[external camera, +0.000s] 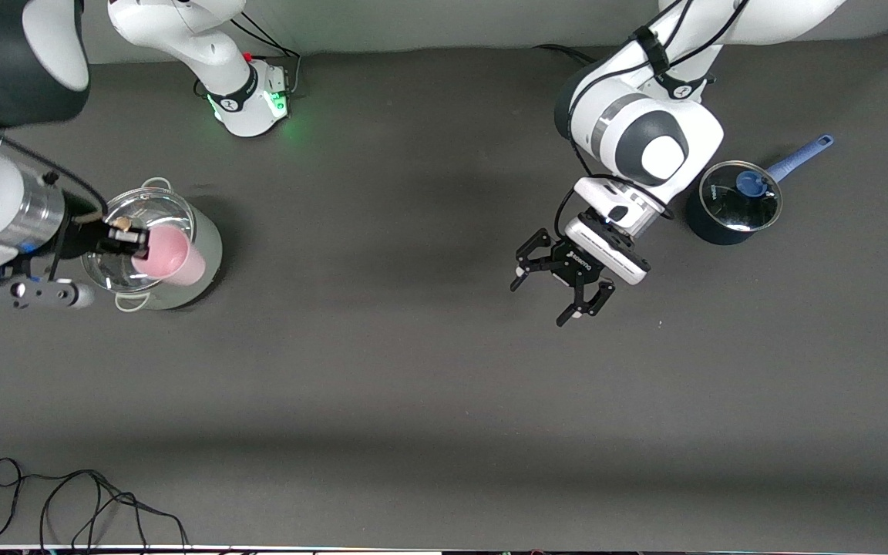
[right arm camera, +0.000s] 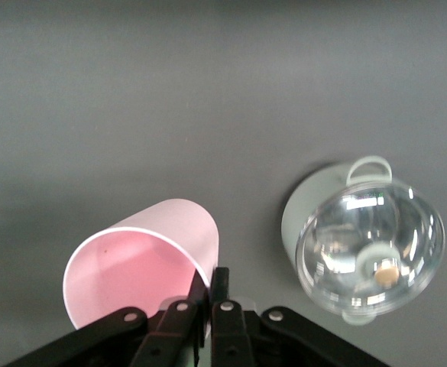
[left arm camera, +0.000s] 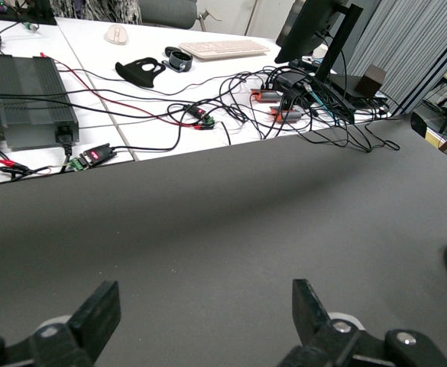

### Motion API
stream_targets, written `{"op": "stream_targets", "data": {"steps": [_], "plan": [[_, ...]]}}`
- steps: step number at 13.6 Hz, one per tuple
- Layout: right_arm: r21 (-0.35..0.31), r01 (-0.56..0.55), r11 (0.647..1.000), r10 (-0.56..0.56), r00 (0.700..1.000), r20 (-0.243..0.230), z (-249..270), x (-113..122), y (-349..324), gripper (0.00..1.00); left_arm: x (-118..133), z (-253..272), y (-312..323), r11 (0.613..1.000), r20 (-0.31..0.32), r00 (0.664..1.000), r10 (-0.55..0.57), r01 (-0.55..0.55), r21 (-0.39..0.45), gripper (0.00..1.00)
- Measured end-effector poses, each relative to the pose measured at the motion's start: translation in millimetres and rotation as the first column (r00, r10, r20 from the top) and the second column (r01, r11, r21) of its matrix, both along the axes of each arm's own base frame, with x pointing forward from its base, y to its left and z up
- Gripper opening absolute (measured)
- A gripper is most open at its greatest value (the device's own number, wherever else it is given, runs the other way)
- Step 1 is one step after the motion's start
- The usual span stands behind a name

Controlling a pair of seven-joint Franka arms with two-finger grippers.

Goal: Transfer pink cup from left to right arm
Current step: 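Carry the cup with the right gripper while the left gripper withdraws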

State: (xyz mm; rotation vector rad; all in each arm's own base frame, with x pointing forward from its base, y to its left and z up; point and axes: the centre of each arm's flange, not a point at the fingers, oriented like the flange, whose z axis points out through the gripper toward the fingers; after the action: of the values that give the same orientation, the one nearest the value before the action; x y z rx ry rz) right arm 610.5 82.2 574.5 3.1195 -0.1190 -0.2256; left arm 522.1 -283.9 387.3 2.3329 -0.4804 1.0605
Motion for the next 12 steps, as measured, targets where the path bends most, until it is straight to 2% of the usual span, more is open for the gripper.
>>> {"op": "stream_targets", "data": {"steps": [2, 5, 7, 9, 12], "plan": [[0.017, 0.011, 1.0, -0.012, 0.999, 0.034, -38.5, -2.7, -17.8, 0.05, 0.6, -0.2, 1.9, 1.0, -0.004, 1.0, 0.006, -0.006, 0.002, 1.0], [0.027, 0.036, 0.999, -0.037, 0.998, 0.048, -104.2, -14.3, -32.8, 0.05, 4.0, -0.1, 9.3, 1.0, -0.015, 0.999, 0.031, -0.031, -0.002, 1.0], [0.024, 0.044, 0.999, -0.046, 0.997, 0.058, -142.9, -20.0, -40.4, 0.05, 11.3, 0.4, 20.8, 0.994, -0.064, 0.993, 0.101, -0.104, -0.043, 1.0], [0.02, 0.038, 0.999, -0.039, 0.997, 0.071, -174.0, -24.7, -43.3, 0.05, 23.4, 4.2, 37.2, 0.975, -0.12, 0.973, 0.198, -0.209, -0.081, 1.0], [0.003, 0.038, 0.999, -0.038, 0.996, 0.082, -220.2, -28.8, -45.9, 0.05, 32.6, 11.2, 52.9, 0.929, -0.193, 0.924, 0.329, -0.353, -0.109, 1.0]]}}
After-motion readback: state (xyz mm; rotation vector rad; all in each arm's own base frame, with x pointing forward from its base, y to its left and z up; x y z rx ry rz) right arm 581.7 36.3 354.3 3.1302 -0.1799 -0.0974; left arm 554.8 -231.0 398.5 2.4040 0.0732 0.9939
